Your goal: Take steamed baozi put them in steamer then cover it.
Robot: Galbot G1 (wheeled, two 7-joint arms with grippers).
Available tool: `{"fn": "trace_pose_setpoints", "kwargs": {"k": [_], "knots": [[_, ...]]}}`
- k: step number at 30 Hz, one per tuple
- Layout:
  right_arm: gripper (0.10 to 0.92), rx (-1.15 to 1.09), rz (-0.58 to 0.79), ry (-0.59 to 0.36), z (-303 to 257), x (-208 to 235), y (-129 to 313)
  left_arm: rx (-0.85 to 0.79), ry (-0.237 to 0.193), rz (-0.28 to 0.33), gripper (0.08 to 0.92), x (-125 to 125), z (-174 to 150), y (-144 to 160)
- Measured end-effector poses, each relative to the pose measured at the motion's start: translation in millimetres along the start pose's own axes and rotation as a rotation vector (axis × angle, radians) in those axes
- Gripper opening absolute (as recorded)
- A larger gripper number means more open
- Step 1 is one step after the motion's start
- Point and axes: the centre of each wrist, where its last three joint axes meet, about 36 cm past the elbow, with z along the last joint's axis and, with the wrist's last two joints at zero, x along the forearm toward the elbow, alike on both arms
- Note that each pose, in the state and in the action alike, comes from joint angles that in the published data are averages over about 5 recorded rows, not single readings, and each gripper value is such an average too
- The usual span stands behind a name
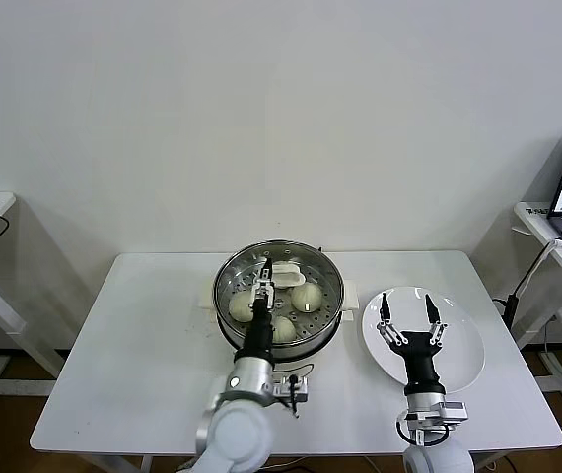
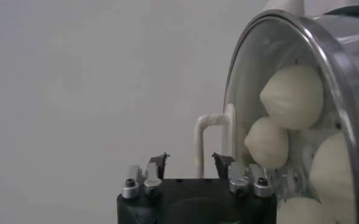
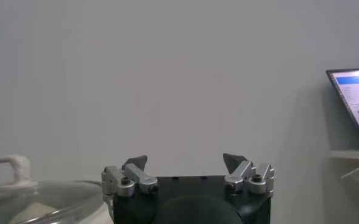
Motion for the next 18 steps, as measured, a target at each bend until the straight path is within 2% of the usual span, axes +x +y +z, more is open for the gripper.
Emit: {"fn": "trace_pose_setpoints", "kwargs": {"k": [3,9,14,18], "knots": [[0.823,0.004,-0.003,0.002,-1,0,-1,0.039,-0.001,-0.03,0.815,15,13,12],[0.823,0.017,-0.012,0.018,-7,2,-4,0.207,0.004,-0.101,0.822,38,52,34],[0.823,0.027,-0.027,0.036,-18,0,-4,0.439,0.007,-0.103,0.823,45,97,34],[0.823,0.032,-0.033,0.046,-27,-2,-3,0.644,0.026,-0.087,0.823,47,132,23]]}}
